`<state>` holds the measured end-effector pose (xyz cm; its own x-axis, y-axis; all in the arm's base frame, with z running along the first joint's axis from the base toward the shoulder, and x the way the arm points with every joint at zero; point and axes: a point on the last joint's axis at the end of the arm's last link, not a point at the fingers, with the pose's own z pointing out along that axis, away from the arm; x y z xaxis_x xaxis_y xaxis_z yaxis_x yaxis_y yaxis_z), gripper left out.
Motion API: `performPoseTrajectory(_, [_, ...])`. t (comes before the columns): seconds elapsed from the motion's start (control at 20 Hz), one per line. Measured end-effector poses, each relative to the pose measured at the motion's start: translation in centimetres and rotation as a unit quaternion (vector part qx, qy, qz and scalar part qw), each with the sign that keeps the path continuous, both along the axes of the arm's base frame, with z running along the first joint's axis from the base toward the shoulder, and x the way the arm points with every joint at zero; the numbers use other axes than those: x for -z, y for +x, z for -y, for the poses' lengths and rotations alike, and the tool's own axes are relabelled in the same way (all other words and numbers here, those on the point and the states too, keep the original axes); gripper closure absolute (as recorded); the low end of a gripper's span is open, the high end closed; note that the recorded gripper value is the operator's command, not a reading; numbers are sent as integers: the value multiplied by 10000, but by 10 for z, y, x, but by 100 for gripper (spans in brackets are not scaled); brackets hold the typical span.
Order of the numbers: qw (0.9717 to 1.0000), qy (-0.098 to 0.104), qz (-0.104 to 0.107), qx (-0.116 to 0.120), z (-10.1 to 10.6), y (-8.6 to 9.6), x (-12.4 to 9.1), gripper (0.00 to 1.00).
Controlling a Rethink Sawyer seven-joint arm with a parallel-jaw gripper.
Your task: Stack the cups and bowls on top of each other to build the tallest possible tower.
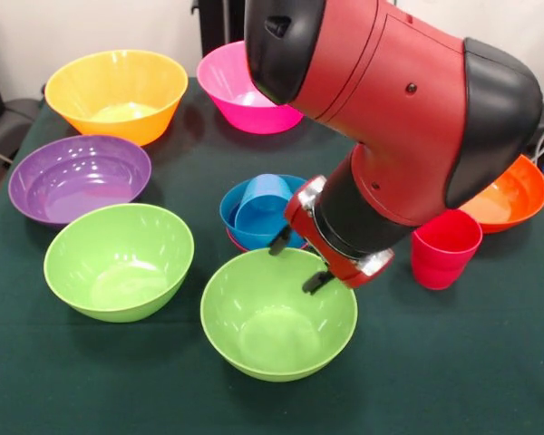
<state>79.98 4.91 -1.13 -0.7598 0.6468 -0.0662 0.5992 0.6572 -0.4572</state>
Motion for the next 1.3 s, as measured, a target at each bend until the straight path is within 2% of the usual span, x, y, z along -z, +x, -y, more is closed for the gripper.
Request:
performPoseTrajectory(0.35, [9997,175,124,-94,-10,7,14,0])
performPoseTrajectory(0.5, [9997,213,91,-112,-11,6,26,0])
performPoseTrajectory(0.8, [9997,234,40,-75,-7,2,34,0])
performPoseTrajectory(1.0, [9996,268,70,-36,-6,3,28,0])
performPoseTrajectory(1.3, [9991,362,211,73,-12,8,-3,0])
